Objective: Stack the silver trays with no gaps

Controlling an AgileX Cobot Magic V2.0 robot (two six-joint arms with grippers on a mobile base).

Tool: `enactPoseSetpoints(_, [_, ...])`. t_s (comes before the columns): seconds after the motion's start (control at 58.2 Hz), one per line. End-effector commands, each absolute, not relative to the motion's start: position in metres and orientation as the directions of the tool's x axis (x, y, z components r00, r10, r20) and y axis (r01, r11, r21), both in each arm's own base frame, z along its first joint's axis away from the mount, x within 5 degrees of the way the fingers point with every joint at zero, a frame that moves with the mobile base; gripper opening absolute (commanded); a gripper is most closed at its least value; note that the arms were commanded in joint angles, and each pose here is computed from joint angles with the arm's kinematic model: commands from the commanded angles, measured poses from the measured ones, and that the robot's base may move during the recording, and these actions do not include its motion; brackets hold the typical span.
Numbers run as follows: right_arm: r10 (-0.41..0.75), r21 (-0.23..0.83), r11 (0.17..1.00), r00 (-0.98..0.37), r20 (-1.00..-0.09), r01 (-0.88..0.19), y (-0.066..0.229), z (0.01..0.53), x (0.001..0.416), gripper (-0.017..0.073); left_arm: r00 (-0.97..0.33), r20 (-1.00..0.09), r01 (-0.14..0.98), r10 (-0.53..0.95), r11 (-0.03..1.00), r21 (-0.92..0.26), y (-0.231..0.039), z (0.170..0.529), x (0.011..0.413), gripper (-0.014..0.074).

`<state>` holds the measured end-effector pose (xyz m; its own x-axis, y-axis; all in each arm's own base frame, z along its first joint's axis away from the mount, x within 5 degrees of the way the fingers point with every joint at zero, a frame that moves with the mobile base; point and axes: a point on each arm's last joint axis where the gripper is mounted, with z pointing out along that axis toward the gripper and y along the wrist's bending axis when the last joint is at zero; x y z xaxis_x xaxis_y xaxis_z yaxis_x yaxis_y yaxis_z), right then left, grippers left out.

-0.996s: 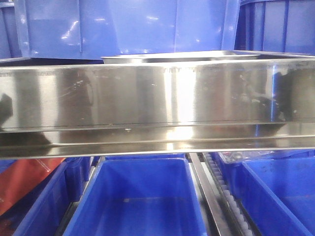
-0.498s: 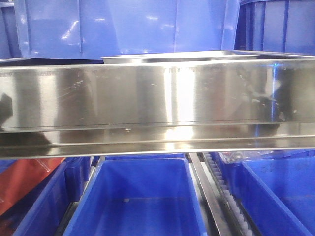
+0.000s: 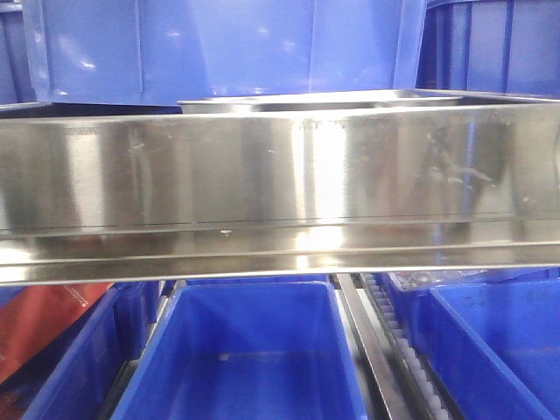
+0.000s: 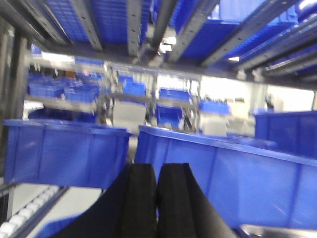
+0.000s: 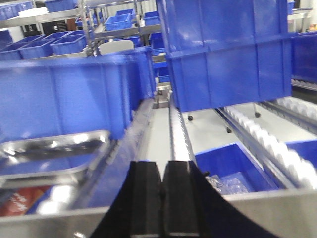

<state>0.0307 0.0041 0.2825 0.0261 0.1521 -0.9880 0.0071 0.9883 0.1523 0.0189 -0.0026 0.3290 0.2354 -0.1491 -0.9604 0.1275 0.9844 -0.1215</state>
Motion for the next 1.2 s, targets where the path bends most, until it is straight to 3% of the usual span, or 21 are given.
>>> enactPoseSetpoints(0.0, [0.143, 0.143, 0.99, 0.022, -0.989, -0.009, 0.007, 0.304, 0.018, -0.0078, 0.14, -0.981, 0.119, -0.135, 0.986, -0.119, -0.003, 0.35, 0.016, -0.0007])
enactPoseSetpoints(0.206, [0.146, 0.15, 0.988, -0.114, -0.983, -0.028, 0.01, 0.34, 0.018, -0.0078, -0.11, -0.994, 0.151, -0.016, 0.988, -0.032, -0.01, 0.406, 0.037, -0.0007])
enactPoseSetpoints(0.378, [0.185, 0.208, 0.977, -0.292, -0.938, -0.051, 0.013, 0.373, 0.048, -0.0078, -0.332, -0.943, 0.195, 0.004, 0.979, -0.064, -0.019, 0.44, 0.082, -0.0007])
enactPoseSetpoints(0.635, [0.173, 0.248, 0.968, -0.601, -0.78, -0.043, 0.012, 0.411, 0.125, -0.0078, -0.655, -0.756, 0.24, 0.005, 0.95, -0.201, -0.038, 0.434, 0.173, -0.0019])
enactPoseSetpoints(0.858, [0.12, 0.252, 0.964, -0.711, -0.693, -0.083, 0.019, 0.406, 0.188, -0.0078, -0.7, -0.706, 0.327, 0.105, 0.926, -0.187, -0.084, 0.414, 0.224, -0.0019])
enactPoseSetpoints(1.185, [-0.107, 0.18, 0.953, -0.824, -0.557, -0.245, 0.072, 0.371, 0.271, -0.0078, -0.741, -0.62, 0.382, 0.259, 0.921, -0.072, -0.179, 0.382, 0.276, -0.0019])
